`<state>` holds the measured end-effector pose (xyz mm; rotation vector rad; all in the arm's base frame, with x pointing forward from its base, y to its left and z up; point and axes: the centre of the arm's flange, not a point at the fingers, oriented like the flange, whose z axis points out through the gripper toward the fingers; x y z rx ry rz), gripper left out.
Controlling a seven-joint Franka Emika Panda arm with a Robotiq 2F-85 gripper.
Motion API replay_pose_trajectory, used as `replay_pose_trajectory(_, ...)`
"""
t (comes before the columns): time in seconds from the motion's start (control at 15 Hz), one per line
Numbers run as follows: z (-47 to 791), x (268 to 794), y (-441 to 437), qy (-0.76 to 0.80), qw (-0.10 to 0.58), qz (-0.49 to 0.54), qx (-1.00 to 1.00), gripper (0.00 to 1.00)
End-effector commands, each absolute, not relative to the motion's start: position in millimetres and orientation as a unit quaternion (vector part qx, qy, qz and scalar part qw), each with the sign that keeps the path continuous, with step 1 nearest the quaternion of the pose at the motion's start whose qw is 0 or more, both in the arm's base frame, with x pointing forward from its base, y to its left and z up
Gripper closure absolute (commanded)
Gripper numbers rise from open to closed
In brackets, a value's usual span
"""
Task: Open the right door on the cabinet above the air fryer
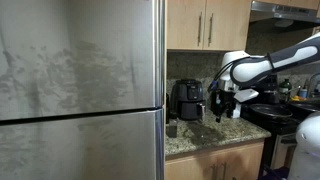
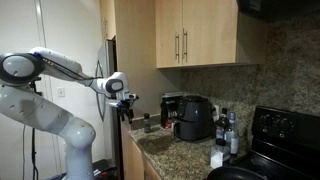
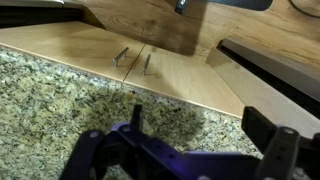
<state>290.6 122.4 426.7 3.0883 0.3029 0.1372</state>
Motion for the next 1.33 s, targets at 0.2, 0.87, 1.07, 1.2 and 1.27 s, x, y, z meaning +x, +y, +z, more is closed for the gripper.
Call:
replay_pose_trajectory(0.2,505.7,255.6,141.9,0.119,0.063,0.130,0.982,0.00)
replay_pose_trajectory(0.87,593.6,172.7,150.7,0.147,0.119,0.261,0.947,0.00)
replay_pose_trajectory(1.07,680.2,174.1,142.3,0.120,0.038,0.330,0.936,0.00)
replay_pose_trajectory(1.2,728.8,159.5,131.3,0.088,0.010,0.378,0.922,0.00)
replay_pose_trajectory(1.27,755.5,152.7,124.2,0.068,-0.005,0.398,0.915,0.00)
